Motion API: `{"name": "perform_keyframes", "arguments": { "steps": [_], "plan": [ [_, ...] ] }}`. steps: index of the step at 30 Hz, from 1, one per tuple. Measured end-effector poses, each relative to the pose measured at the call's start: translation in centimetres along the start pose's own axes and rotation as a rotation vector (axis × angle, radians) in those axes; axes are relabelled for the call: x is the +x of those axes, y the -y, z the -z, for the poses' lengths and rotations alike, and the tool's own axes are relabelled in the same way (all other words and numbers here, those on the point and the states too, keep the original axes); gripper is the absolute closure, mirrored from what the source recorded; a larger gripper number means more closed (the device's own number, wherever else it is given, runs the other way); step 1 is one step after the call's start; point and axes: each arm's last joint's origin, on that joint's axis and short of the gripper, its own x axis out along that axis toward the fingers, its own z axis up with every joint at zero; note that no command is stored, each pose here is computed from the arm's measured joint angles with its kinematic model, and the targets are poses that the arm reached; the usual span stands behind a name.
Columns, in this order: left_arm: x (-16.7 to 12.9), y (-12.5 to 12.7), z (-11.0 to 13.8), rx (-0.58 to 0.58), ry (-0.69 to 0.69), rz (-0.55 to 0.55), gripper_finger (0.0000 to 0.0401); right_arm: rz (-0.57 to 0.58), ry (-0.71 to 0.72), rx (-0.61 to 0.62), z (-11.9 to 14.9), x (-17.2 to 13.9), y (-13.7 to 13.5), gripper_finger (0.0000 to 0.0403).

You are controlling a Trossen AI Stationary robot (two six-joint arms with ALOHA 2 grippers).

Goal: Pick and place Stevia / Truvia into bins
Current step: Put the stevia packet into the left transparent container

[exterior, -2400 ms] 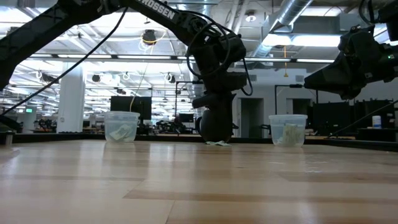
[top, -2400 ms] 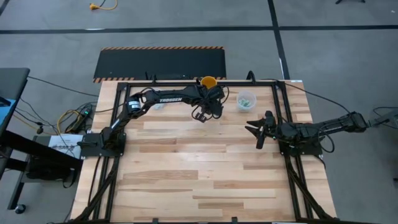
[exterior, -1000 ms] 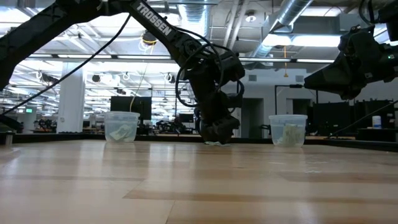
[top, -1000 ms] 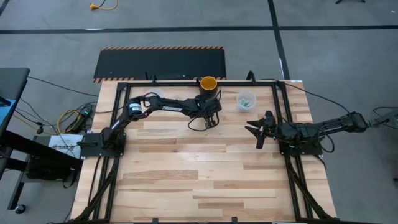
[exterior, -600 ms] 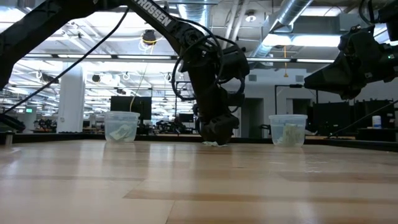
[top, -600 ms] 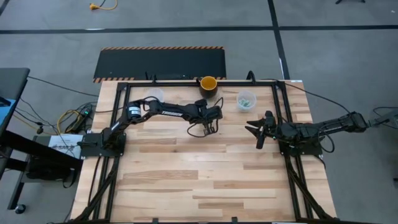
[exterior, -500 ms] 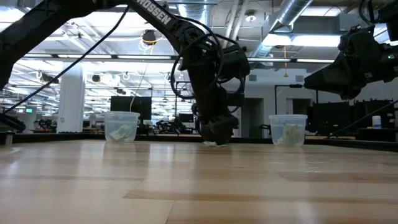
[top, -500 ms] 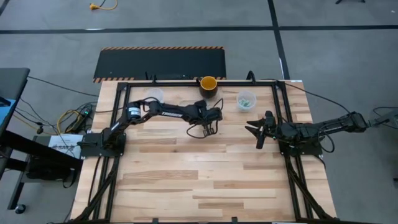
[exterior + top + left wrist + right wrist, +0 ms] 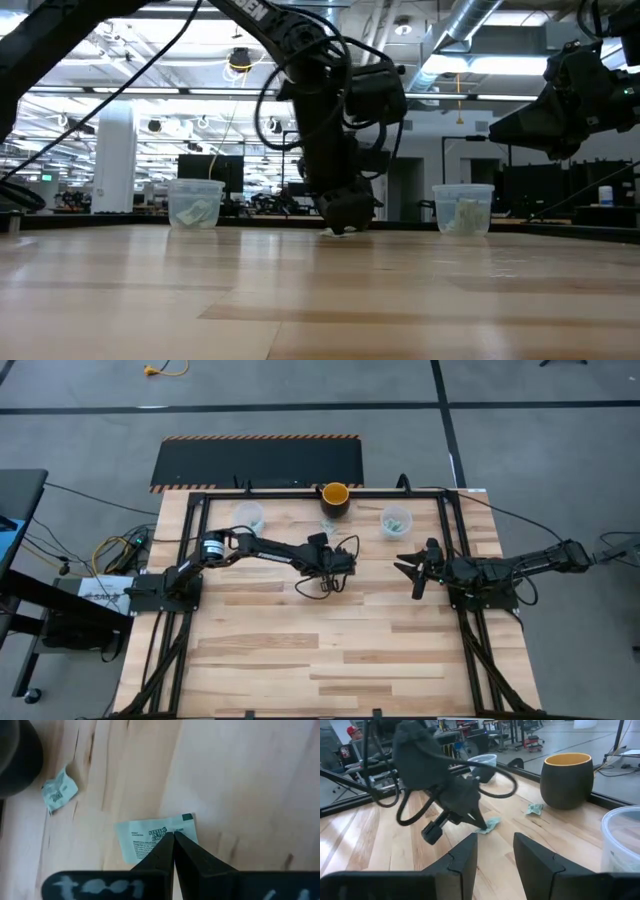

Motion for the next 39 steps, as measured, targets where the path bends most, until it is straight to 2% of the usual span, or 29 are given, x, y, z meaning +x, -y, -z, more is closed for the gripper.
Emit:
{"name": "perform_keyframes", "arguments": {
  "steps": [4, 9, 13, 17, 21, 27, 33, 39],
  "plan": [
    [-1.4, 0.0, 1.5, -0.041, 0.072, -0.024, 0.0401, 0.0, 0.0, 0.0, 0.0, 0.0, 0.0, 0.0282],
    [-2.8, -0.7, 4.1, -0.19, 0.204, -0.013, 0.0401, 0.0, 0.0, 0.0, 0.0, 0.0, 0.0, 0.0282],
    [-1.8, -0.4, 6.5, -0.25, 0.309, 0.019, 0.0401, 0.0, 0.0, 0.0, 0.0, 0.0, 0.0, 0.0282],
    [-1.1, -0.2, 7.8, -0.313, 0.425, 0.043, 0.0401, 0.0, 0.0, 0.0, 0.0, 0.0, 0.0, 0.0282],
    [-1.0, -0.1, 8.0, -0.299, 0.518, -0.002, 0.0401, 0.001, 0.0, 0.0, 0.0, 0.0, 0.0, 0.0282],
    [-1.6, 0.4, 7.9, -0.256, 0.557, -0.086, 0.0401, 0.0, 0.0, 0.0, 0.0, 0.0, 0.0, 0.0282],
    [-1.9, 0.4, 8.1, -0.254, 0.544, -0.175, 0.0398, 0.0, 0.0, 0.0, 0.0, 0.0, 0.0, 0.0282],
    [-3.0, -0.2, 8.5, -0.208, 0.496, -0.19, 0.0377, 0.0, 0.0, 0.0, 0.0, 0.0, 0.0, 0.0282]
  ]
}}
